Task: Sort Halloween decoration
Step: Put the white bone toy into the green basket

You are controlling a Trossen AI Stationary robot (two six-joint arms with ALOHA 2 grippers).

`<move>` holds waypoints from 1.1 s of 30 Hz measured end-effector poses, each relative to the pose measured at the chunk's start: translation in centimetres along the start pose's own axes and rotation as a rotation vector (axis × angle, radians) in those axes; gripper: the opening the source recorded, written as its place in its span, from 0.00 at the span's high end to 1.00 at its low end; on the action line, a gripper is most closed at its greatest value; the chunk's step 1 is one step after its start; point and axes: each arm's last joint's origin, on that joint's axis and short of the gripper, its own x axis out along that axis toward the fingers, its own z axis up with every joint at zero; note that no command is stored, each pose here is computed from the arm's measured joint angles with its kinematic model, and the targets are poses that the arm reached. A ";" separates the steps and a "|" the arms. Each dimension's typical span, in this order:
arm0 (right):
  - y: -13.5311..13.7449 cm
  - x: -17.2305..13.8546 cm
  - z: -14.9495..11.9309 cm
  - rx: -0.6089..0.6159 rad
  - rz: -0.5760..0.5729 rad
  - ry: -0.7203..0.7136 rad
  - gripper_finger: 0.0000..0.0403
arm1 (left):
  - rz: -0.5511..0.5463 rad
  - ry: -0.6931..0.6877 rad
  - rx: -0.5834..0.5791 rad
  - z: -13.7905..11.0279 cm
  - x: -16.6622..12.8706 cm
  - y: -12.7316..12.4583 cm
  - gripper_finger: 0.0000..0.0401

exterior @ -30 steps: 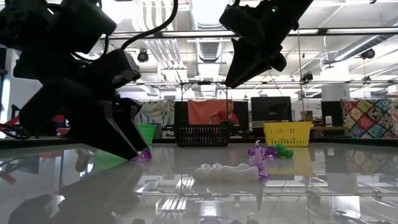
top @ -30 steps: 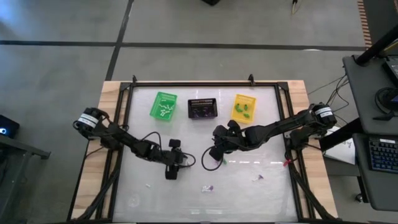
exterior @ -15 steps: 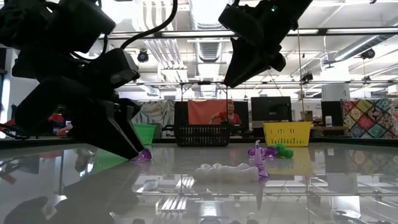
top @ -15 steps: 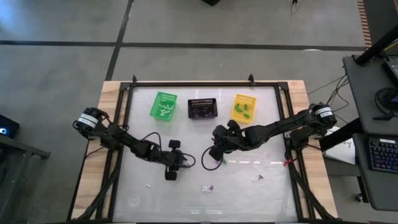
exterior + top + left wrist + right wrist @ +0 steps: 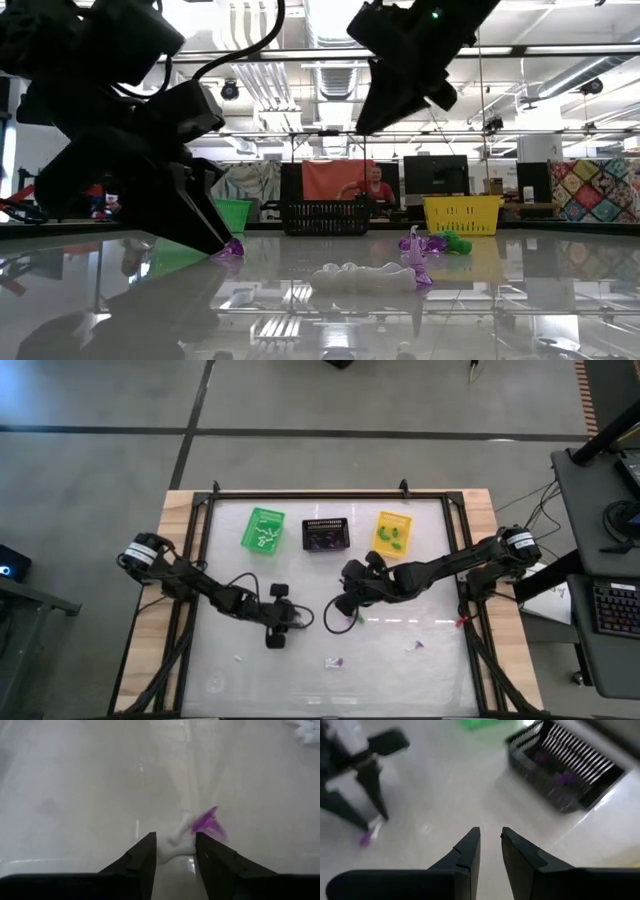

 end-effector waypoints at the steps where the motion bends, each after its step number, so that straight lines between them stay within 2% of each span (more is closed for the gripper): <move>1: 0.1 -0.2 0.3 -0.003 -0.024 -0.038 0.82 | 0.005 -0.005 0.002 0.1 0.0 0.0 0.70; 3: 0.4 -0.9 1.2 -0.009 -0.117 -0.169 0.83 | 0.009 -0.012 0.007 0.1 -0.2 0.1 0.70; 6: 0.5 -2.2 2.2 -0.050 -0.364 -0.364 0.84 | 0.016 -0.014 0.008 0.2 -0.3 0.1 0.70; 8: 0.5 -2.7 2.7 -0.043 -0.433 -0.416 0.84 | 0.017 -0.014 0.009 0.2 -0.3 0.1 0.70; 13: 2.1 -3.9 3.1 -0.026 -0.288 -0.403 0.84 | 0.024 -0.004 0.006 0.1 -0.4 0.0 0.70; 17: 2.5 -3.6 1.8 -0.087 -0.284 -0.376 0.84 | 0.033 -0.003 0.008 0.2 -0.5 0.0 0.71; 23: 2.4 -3.4 1.2 -0.067 -0.281 -0.373 0.84 | 0.040 -0.005 0.018 0.2 -0.6 0.1 0.72; 33: 2.4 -3.2 1.1 -0.071 -0.284 -0.370 0.84 | 0.048 0.003 0.022 0.1 -0.6 0.1 0.92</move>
